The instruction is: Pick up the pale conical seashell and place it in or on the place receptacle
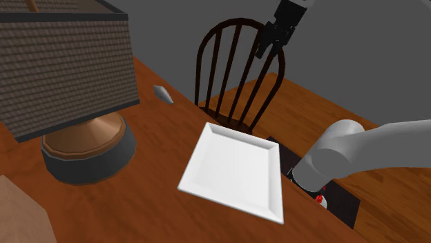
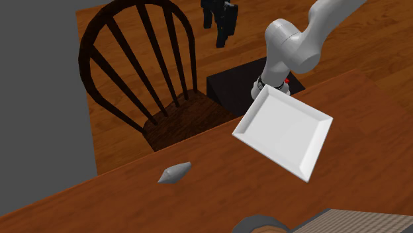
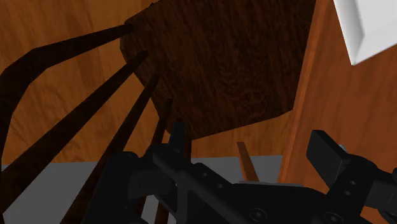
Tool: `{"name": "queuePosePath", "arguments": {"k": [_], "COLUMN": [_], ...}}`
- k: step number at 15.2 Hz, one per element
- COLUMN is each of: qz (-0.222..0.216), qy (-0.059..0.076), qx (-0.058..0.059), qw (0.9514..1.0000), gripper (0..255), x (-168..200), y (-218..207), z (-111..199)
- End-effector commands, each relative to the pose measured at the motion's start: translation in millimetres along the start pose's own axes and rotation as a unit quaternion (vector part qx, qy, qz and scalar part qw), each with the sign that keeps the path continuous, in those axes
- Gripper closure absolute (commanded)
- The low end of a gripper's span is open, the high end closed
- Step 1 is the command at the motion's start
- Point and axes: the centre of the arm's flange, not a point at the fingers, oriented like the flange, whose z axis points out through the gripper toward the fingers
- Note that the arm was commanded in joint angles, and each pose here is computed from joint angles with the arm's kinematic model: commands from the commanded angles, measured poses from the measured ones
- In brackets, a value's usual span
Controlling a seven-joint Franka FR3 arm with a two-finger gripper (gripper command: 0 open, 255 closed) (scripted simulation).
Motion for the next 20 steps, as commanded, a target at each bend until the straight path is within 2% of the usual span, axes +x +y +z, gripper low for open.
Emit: {"name": "queuePosePath", "arguments": {"k": [1,20], "qz": [0.000,-0.041], "qy": [0.000,-0.048], "qx": [0.000,-0.020], "qw": [1.0000,0.9978], "gripper": [0,0], "x": [0,151], "y": [0,-168], "z": [0,136]}}
